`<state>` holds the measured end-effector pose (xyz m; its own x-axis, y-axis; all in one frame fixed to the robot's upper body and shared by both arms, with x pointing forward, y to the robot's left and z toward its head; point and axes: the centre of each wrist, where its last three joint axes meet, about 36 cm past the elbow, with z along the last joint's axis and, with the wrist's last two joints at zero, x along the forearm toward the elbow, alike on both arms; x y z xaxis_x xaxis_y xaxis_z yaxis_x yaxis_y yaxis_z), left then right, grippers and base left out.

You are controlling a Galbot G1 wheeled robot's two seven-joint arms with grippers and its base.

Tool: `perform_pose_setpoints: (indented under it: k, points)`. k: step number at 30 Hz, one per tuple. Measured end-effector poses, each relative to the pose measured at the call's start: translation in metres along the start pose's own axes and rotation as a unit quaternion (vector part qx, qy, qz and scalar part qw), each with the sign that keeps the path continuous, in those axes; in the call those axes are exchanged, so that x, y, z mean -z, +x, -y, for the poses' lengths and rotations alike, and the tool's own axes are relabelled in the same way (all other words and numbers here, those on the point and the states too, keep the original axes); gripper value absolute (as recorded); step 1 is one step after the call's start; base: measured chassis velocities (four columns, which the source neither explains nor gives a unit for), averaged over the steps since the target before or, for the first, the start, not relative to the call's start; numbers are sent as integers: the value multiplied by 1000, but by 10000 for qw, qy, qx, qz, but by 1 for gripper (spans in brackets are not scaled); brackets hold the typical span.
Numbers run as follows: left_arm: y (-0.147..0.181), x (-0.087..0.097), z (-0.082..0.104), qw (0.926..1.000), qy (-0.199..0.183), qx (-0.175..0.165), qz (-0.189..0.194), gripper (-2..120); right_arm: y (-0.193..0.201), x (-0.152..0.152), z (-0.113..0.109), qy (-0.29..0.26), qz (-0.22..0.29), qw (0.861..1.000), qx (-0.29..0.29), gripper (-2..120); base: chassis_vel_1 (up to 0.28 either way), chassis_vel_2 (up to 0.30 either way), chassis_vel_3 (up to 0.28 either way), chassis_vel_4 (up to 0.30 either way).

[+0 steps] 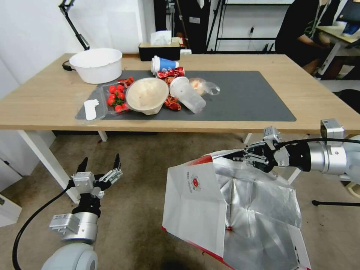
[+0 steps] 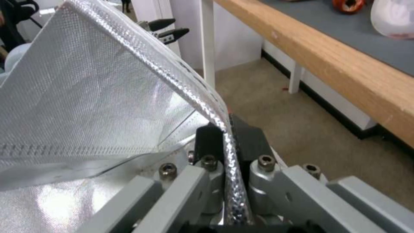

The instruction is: Pick up the food delivery bag from the floor and place it on the table.

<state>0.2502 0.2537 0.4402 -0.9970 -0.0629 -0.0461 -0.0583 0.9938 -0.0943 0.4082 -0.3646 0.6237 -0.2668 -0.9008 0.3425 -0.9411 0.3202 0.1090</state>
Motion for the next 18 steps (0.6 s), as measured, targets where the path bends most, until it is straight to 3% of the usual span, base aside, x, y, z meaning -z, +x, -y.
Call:
perform_pose_setpoints:
  k: [18]
  points:
    - [-1, -1, 0, 10000, 11, 3, -6, 100, 1, -1, 1, -6, -2, 10000, -21, 0, 0, 0, 0, 0]
